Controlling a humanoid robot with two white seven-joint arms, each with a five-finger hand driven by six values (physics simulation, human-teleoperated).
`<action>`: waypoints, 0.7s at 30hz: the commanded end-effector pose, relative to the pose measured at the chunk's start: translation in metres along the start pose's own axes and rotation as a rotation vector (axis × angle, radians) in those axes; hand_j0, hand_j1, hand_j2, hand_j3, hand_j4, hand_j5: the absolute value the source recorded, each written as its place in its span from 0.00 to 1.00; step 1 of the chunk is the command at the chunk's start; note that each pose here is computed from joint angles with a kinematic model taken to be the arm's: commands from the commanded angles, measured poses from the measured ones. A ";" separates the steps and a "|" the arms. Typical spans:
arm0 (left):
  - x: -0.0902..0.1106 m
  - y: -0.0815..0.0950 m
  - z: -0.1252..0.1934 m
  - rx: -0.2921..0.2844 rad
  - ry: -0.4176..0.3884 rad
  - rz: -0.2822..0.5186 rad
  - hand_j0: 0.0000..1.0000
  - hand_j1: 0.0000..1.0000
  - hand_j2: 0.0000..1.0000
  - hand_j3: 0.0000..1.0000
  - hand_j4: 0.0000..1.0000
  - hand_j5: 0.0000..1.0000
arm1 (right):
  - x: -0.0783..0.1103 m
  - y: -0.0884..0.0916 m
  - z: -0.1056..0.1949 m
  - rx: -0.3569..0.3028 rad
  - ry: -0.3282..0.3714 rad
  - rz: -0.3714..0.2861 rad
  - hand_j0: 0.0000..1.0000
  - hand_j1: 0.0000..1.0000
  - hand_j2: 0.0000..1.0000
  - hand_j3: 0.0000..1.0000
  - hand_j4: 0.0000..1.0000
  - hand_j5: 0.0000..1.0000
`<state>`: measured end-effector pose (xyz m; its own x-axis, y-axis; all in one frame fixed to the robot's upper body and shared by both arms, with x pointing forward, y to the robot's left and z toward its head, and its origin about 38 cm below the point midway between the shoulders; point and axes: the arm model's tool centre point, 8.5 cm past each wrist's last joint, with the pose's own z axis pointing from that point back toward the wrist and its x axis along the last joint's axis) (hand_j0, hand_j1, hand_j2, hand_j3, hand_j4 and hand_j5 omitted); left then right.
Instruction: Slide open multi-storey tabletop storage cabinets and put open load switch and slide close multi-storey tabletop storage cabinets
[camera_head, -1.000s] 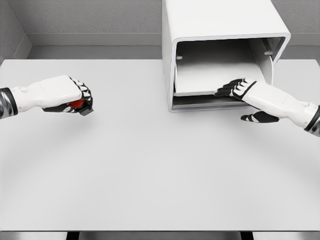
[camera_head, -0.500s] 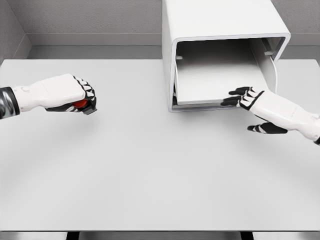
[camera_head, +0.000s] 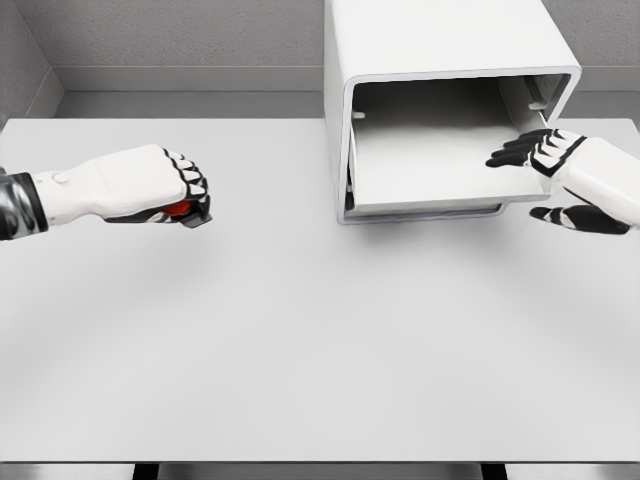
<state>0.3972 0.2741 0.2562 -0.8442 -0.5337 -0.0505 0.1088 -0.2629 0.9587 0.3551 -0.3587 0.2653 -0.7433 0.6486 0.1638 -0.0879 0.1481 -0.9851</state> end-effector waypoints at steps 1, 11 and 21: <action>0.006 0.005 -0.002 0.015 -0.015 -0.007 0.43 0.43 0.43 0.43 0.43 0.43 | -0.002 -0.011 0.004 -0.032 0.005 -0.009 0.71 0.71 0.71 0.71 0.71 0.71; 0.012 0.016 -0.005 0.043 -0.032 -0.035 0.43 0.43 0.43 0.43 0.43 0.43 | -0.012 -0.035 0.024 -0.074 0.054 0.013 0.68 0.68 0.68 0.68 0.68 0.68; 0.018 0.030 -0.010 0.111 -0.046 -0.039 0.43 0.43 0.43 0.43 0.43 0.43 | -0.035 -0.030 0.042 -0.073 0.141 -0.011 0.64 0.64 0.64 0.64 0.64 0.64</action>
<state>0.3908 0.2502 0.2788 -0.8693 -0.4879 -0.0792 0.0221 -0.1984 0.9799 0.3554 -0.4123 0.2877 -0.6526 0.7368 0.1767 -0.0419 0.1977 -0.9794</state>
